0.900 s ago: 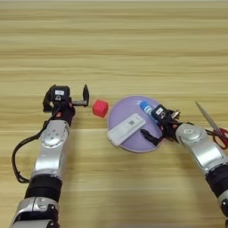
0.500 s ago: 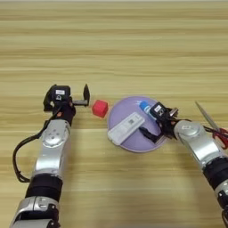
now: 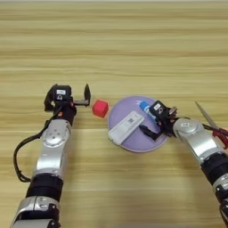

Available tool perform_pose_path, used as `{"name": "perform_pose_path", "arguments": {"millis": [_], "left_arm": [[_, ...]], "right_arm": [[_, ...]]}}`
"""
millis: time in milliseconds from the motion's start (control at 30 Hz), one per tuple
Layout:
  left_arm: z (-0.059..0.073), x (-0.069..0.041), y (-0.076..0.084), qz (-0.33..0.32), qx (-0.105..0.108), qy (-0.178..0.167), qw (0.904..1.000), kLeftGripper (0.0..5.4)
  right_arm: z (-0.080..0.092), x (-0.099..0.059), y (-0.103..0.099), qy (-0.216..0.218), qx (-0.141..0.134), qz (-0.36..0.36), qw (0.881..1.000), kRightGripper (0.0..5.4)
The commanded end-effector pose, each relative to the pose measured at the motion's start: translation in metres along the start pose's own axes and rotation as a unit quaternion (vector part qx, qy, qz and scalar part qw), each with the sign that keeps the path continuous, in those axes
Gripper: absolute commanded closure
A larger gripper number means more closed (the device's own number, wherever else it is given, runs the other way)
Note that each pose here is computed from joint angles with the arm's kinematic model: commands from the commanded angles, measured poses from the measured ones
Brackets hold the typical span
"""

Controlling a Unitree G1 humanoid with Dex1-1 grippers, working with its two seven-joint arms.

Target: Move the objects on the table

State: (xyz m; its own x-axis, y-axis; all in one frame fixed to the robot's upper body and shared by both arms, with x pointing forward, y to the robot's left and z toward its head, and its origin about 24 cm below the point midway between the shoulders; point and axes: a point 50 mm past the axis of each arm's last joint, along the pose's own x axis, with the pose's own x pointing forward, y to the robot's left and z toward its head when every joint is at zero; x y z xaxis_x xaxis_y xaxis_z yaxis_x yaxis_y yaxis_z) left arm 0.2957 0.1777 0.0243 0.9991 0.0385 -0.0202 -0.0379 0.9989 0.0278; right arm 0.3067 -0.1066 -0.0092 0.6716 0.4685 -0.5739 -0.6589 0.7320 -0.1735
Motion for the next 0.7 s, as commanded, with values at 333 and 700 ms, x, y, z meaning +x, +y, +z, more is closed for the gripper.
{"name": "perform_pose_path", "arguments": {"millis": [333, 700], "left_arm": [[0.0001, 0.0005, -0.0032, 0.0, 0.001, 0.002, 1.0, 0.0], [0.0008, 0.0004, -0.0046, 0.001, 0.0, 0.0, 1.0, 0.0]], "right_arm": [[-0.0302, -0.0041, 0.0018, 0.066, 0.005, 0.005, 0.998, 1.79], [-0.0309, -0.0051, 0.0005, 0.066, 0.007, 0.005, 0.998, 2.99]]}}
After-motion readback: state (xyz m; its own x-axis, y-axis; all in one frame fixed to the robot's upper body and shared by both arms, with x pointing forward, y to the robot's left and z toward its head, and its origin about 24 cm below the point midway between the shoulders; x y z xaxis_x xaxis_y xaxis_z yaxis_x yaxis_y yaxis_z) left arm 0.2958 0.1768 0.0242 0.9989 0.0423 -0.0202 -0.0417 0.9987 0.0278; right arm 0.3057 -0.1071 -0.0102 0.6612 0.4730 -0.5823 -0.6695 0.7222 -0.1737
